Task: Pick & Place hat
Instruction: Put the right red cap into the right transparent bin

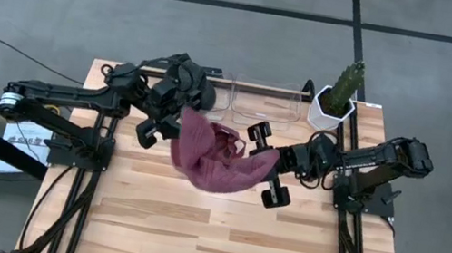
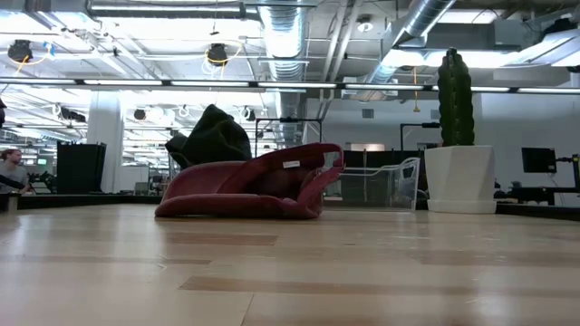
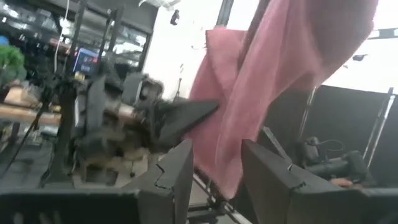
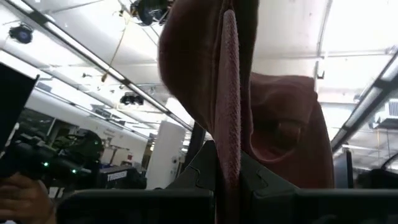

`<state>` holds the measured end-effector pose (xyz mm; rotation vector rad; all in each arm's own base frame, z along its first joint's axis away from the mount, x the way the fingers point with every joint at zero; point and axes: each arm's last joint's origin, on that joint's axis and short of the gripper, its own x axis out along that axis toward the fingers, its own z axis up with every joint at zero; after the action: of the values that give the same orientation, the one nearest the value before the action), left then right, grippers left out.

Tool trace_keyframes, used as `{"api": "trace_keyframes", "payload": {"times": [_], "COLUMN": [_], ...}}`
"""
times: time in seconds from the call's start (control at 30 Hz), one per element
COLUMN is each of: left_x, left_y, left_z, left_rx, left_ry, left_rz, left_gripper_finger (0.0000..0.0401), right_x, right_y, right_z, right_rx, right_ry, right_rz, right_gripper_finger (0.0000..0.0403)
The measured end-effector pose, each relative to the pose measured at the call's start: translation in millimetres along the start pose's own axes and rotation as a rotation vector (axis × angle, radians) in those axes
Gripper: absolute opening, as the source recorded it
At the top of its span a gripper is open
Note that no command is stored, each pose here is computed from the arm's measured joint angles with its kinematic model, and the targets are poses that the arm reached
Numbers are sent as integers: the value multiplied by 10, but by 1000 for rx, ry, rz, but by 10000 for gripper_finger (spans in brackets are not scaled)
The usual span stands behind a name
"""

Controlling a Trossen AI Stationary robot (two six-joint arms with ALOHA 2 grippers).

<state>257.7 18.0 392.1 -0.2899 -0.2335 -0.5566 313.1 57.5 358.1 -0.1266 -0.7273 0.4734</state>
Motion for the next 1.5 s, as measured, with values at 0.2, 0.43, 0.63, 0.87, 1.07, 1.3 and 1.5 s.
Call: {"api": "trace_keyframes", "payload": {"times": [0.2,0.43,0.63,0.87,1.07,1.3,1.5], "left_x": [-12,27,66,75,70,95,113], "left_y": [57,-4,-62,-70,-100,-114,-140], "left_z": [-8,-16,-45,-56,-44,-74,-71], "left_rx": [2,5,-5,41,108,134,150], "left_ry": [1,-10,1,5,9,13,-11], "left_rz": [22,-4,-35,-39,-84,-78,-75], "left_gripper_finger": [131,131,131,118,23,13,13], "right_x": [23,-25,-51,-53,-58,-60,-76], "right_y": [-13,-143,-207,-214,-214,-214,-217], "right_z": [-2,-23,-31,-34,-57,-87,-170], "right_rx": [-1,-21,-29,-32,-24,-16,13], "right_ry": [17,44,55,58,80,108,190], "right_rz": [-1,-42,-60,-72,-72,-78,-76], "right_gripper_finger": [3,4,4,7,29,69,122]}}
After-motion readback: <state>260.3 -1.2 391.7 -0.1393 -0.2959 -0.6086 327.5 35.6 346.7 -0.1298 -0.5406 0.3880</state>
